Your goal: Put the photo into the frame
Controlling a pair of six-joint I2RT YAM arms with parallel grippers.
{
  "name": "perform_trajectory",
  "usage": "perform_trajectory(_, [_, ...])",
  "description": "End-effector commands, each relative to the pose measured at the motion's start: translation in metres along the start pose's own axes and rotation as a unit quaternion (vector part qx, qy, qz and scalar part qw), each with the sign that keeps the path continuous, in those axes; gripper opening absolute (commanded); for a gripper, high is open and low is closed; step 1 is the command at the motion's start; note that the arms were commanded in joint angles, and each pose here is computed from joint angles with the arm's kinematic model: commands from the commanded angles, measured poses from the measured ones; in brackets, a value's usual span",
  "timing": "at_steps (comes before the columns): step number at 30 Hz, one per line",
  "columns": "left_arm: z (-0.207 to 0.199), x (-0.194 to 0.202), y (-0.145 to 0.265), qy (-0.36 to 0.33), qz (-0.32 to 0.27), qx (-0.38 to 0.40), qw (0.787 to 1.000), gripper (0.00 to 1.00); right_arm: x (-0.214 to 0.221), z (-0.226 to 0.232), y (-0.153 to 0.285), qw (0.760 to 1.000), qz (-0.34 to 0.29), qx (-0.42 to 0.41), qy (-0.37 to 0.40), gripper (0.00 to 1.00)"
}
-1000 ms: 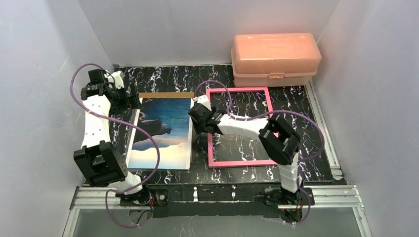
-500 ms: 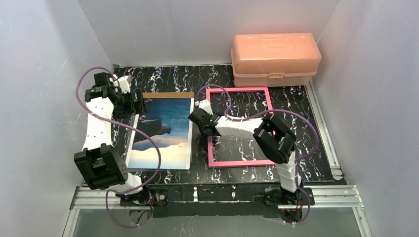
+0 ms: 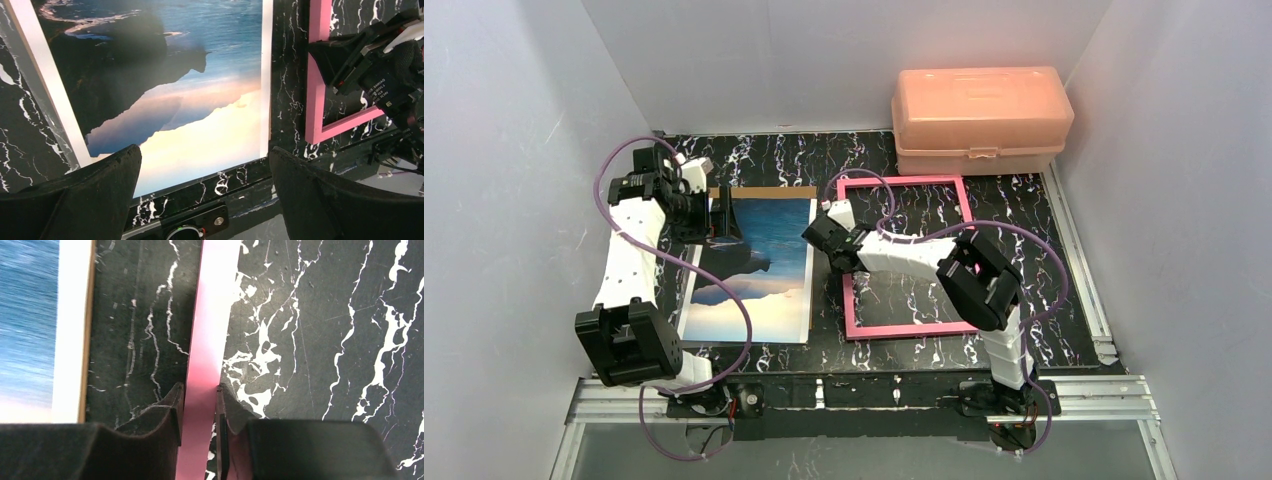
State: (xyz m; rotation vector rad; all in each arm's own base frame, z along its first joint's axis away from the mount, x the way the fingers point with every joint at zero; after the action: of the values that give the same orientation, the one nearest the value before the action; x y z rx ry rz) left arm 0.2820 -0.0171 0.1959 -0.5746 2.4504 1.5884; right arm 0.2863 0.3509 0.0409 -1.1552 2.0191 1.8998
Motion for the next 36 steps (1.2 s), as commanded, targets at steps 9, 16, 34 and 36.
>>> perform_trajectory(9, [-0.030, 0.002, 0.022, 0.005, 0.008, 0.052, 0.999, 0.98, -0.139, 0.004, 0.161, 0.960, -0.172, -0.156, -0.156, 0.01])
perform_trajectory(16, [-0.049, 0.007, 0.018, 0.051, 0.034, 0.110, 0.992, 0.98, -0.191, -0.005, 0.249, 0.905, -0.260, -0.253, -0.222, 0.01])
perform_trajectory(34, [-0.118, 0.020, -0.044, 0.064, 0.064, 0.221, 0.971, 0.98, -0.253, -0.016, 0.420, 0.669, -0.382, -0.533, -0.351, 0.01])
perform_trajectory(36, [-0.126, 0.021, -0.053, 0.056, 0.068, 0.227, 0.970, 0.98, -0.252, -0.018, 0.426, 0.646, -0.380, -0.553, -0.364, 0.01])
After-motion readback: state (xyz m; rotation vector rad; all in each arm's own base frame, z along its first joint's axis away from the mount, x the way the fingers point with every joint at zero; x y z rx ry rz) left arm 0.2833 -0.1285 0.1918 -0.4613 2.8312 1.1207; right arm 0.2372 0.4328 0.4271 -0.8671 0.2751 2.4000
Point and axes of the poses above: each gripper's point midway between its finger pads, its own y axis back along the fingers, its own z axis along the line the jaws close on, x = y × z, the point moved 1 cm from there along y, back along the fingers, and after that the axes turned 12 degrees about y, right-handed, at the moved point
